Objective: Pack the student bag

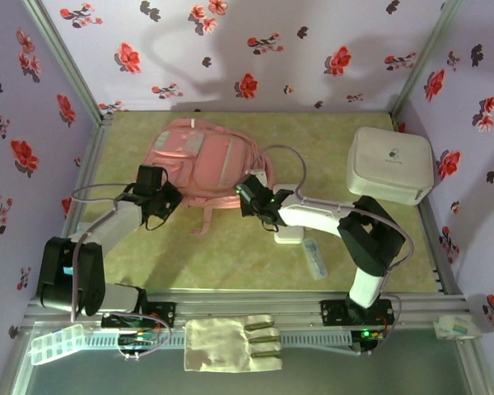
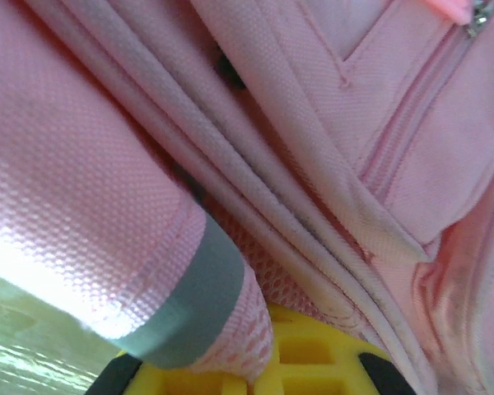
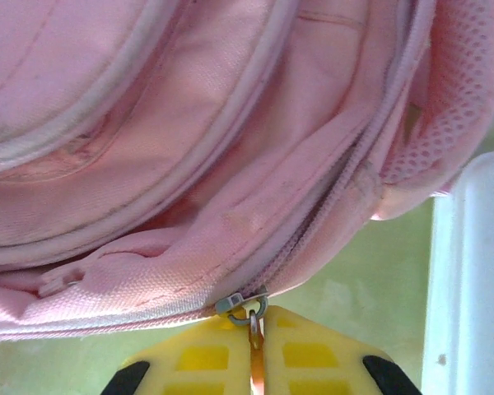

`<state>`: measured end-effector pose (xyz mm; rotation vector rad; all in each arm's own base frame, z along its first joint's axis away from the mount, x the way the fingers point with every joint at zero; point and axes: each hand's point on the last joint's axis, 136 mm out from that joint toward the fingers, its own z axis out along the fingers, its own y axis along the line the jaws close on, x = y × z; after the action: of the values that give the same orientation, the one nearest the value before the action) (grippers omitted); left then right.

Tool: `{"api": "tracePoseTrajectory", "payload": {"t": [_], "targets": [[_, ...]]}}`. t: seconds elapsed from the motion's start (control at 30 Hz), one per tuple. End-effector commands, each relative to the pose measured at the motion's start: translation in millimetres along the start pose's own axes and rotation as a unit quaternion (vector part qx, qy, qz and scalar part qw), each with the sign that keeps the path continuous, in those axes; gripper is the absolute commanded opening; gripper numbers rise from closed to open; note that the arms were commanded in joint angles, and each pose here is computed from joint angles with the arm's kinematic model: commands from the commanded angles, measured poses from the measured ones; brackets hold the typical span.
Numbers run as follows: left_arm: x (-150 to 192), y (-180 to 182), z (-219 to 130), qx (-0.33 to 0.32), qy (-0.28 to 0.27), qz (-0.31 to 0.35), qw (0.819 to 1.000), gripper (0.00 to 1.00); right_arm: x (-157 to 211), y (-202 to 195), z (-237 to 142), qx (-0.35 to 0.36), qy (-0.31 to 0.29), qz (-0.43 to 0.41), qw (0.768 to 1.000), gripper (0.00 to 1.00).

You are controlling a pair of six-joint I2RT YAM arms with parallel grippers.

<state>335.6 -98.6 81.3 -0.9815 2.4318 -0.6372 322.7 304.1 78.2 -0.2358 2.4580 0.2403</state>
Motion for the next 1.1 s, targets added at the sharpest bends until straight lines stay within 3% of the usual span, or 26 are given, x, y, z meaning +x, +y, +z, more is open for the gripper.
{"api": "tracePoseTrajectory", "payload": {"t": [0.0, 0.13, 0.23, 0.37, 0.6, 0.77, 1.07], "targets": [[-40.3, -15.0, -0.4, 0.005, -0.058, 0.038, 0.998, 0.0, 5.4, 19.6, -4.1, -0.045, 0.038, -0.036, 0.998, 0.05], [-74.0, -17.4, 5.3, -0.012, -0.086, 0.063, 0.994, 0.03, 7.6, 60.1, -8.6, -0.103, 0.049, -0.064, 0.991, 0.03], [-91.0, -21.1, 2.6, -0.024, -0.103, 0.081, 0.991, 0.32, 6.3, 85.9, -9.3, -0.13, 0.052, -0.063, 0.988, 0.02], [-106.5, -21.5, -10.0, -0.022, -0.128, 0.082, 0.988, 0.59, -12.2, 116.8, -9.3, -0.176, 0.032, -0.016, 0.984, 0.02], [-98.1, -13.4, -33.2, -0.01, -0.116, 0.085, 0.99, 0.87, -36.1, 158.6, -3.9, -0.227, 0.03, 0.001, 0.973, 0.02], [-78.8, -5.6, -46.8, 0.027, -0.118, 0.055, 0.991, 0.95, -41.8, 179.2, 1.7, -0.257, 0.037, -0.012, 0.966, 0.02], [-38.3, 3.5, -32.6, 0.158, -0.082, -0.102, 0.979, 0.93, -41.8, 197.5, 5.8, -0.294, 0.046, 0.002, 0.955, 0.02]]}}
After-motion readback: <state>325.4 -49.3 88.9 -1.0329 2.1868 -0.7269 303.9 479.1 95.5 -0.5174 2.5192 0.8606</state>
